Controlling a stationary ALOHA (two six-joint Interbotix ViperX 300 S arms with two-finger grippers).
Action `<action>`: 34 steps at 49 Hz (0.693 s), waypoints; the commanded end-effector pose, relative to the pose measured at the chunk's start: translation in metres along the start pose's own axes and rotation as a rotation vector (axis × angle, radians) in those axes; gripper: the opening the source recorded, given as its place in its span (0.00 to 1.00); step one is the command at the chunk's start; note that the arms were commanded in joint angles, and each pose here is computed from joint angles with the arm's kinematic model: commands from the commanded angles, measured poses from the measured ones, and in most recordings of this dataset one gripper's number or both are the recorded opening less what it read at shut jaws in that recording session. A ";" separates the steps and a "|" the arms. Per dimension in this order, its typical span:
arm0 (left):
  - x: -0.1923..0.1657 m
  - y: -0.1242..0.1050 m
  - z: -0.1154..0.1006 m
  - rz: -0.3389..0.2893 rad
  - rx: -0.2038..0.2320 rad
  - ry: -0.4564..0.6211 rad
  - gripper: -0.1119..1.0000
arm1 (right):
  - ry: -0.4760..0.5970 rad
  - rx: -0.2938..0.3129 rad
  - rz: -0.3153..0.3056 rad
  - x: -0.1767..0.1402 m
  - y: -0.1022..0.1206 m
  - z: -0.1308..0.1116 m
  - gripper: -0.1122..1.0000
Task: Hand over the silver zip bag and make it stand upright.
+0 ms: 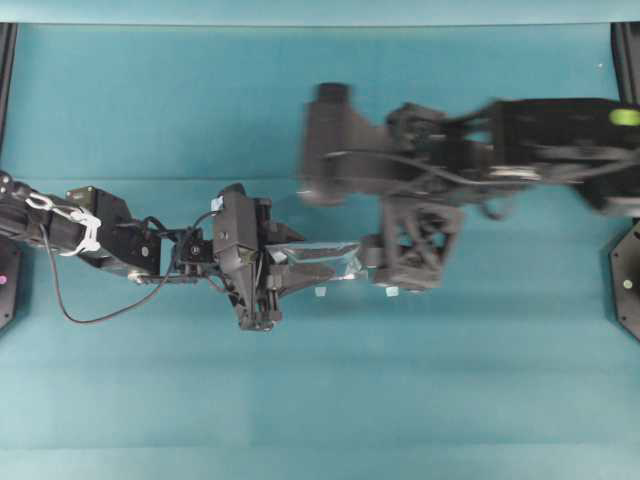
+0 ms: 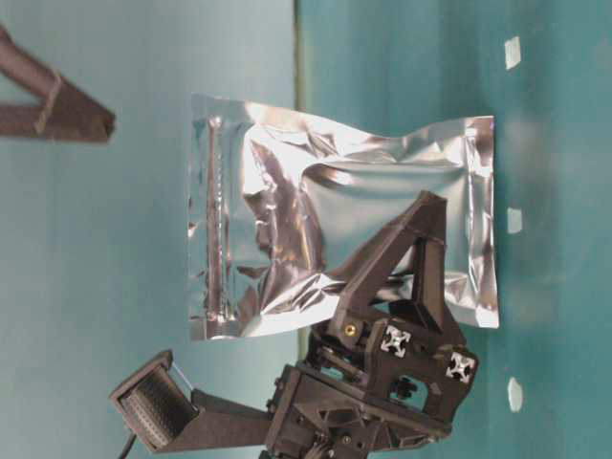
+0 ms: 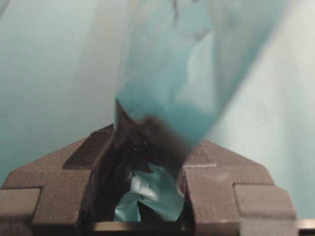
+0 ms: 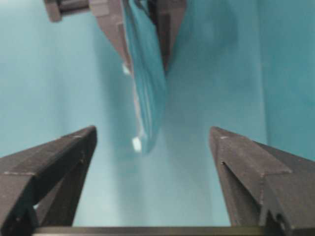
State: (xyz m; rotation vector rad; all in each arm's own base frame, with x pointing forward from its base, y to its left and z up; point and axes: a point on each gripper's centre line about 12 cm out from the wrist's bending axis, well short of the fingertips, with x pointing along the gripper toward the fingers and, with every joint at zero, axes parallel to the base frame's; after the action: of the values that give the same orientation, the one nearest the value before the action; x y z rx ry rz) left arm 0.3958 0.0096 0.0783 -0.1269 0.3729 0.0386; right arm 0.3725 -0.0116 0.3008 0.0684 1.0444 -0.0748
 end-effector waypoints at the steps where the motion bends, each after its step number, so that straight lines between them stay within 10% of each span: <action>1: -0.001 -0.005 -0.002 -0.012 0.006 0.012 0.31 | -0.110 -0.005 0.018 -0.018 0.005 -0.005 0.97; 18: -0.001 -0.005 -0.002 -0.012 0.006 0.012 0.31 | -0.436 -0.007 0.058 -0.048 0.005 -0.048 0.97; 34: -0.001 -0.005 -0.002 -0.012 0.008 0.012 0.31 | -0.458 0.002 0.065 -0.052 0.001 -0.092 0.97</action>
State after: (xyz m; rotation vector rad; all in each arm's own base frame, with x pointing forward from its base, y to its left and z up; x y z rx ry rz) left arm 0.3952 0.0091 0.0776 -0.1260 0.3775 0.0384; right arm 0.2720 -0.0014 0.2932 0.0711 0.6190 -0.0329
